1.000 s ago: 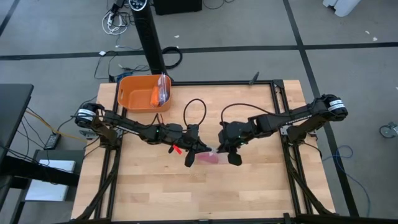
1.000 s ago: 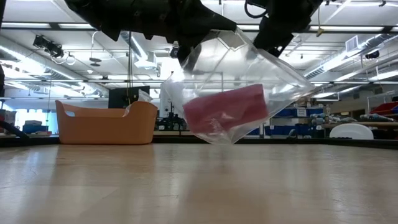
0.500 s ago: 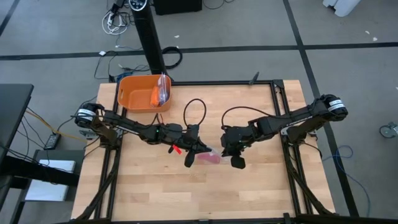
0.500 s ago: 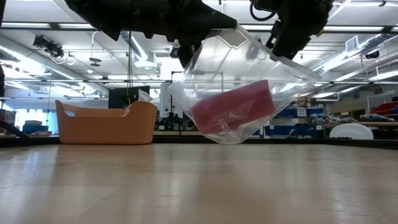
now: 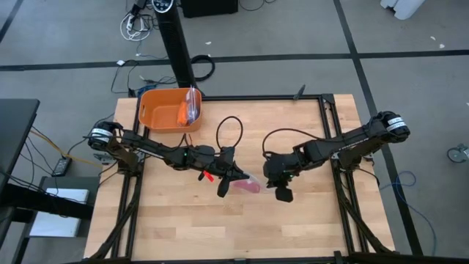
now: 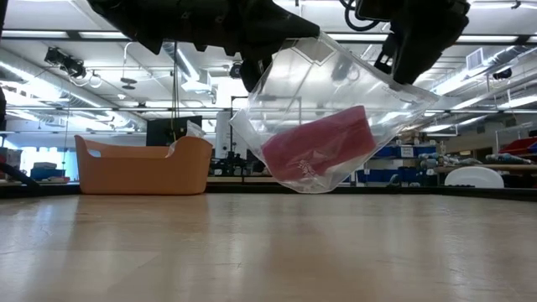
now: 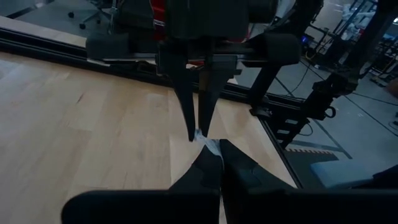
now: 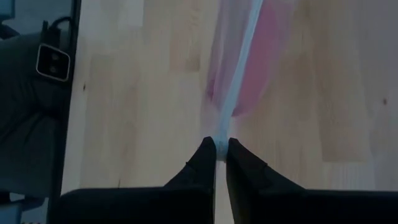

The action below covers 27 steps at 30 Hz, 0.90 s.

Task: Roll bandage
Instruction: Close the transparent zip bag, then put the transparent zip bag into the orange bin

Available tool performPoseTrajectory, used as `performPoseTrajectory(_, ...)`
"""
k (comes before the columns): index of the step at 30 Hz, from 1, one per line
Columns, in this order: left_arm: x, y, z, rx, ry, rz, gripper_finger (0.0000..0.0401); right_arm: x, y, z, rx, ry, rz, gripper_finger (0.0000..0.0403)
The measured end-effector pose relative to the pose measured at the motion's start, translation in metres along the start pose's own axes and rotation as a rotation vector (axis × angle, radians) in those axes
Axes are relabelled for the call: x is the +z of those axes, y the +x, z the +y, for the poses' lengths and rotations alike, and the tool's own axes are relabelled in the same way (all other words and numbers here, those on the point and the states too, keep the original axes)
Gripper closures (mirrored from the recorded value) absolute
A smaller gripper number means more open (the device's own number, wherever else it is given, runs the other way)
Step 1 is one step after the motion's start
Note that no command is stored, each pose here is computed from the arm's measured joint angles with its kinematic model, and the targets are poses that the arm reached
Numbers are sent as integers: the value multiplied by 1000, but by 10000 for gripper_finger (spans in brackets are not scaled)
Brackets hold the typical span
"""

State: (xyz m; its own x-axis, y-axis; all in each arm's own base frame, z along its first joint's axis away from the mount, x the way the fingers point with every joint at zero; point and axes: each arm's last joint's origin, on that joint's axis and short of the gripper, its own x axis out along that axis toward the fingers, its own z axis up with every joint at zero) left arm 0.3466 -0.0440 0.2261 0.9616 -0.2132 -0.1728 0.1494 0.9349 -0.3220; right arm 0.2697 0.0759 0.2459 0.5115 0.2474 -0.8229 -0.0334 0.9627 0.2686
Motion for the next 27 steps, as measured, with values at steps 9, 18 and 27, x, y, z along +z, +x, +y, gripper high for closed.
performPoseTrajectory(9,0,0,0,0,0,0,400,-7,1,7,1,7,45,384)
performPoseTrajectory(18,0,0,0,0,0,1,400,-12,1,14,2,18,77,383)
performPoseTrajectory(27,3,-1,-1,-9,2,-16,400,-18,1,12,-87,36,97,308)
